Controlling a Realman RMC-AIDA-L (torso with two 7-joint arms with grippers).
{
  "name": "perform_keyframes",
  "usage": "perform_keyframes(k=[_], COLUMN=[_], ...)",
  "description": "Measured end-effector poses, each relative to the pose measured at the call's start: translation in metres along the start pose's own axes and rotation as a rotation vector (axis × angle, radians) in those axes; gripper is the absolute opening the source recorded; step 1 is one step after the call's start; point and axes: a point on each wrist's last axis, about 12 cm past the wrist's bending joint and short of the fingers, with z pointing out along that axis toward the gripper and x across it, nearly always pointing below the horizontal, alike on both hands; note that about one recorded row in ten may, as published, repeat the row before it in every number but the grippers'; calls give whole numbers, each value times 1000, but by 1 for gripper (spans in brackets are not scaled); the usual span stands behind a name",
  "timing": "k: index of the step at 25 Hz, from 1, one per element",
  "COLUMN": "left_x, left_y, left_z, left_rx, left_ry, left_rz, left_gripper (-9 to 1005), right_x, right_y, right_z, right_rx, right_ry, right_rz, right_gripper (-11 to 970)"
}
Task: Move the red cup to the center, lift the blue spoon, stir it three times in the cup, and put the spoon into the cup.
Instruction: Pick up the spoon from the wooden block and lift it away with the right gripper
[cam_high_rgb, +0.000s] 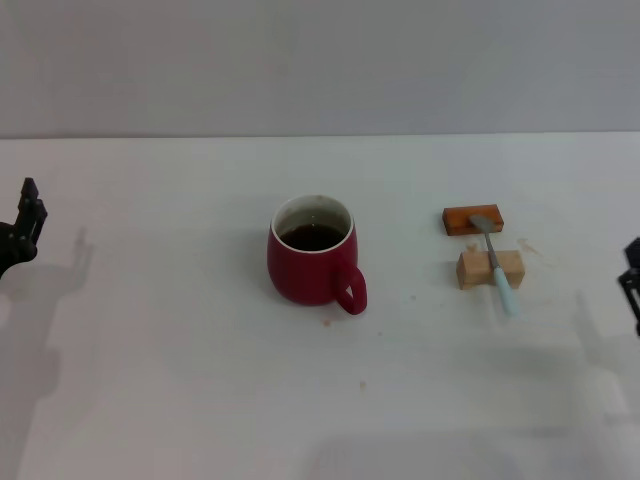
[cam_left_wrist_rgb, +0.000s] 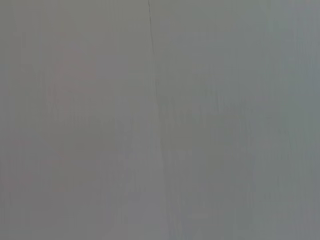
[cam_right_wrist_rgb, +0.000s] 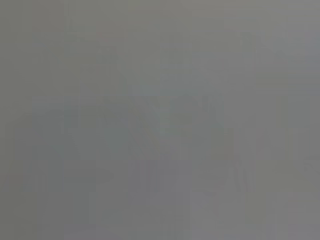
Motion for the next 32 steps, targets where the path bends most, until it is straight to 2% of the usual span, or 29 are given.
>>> perform_keyframes(k=[3,5,17,32], left_x=[0,1,1,1], left_y=[0,0,0,-1], left_z=[0,1,2,2], left_rx=[1,2,4,11], left_ry=[2,9,16,15], left_rz=[0,0,2,3], left_gripper=[640,835,859,855], right_x=[2,4,20,28], right_y=[6,8,24,31], right_z=[-1,-2,7,18], right_rx=[-28,-38,-102,-137], right_ry=[15,31,176,246], right_rz=[6,10,35,40], right_gripper=[755,755,755,754])
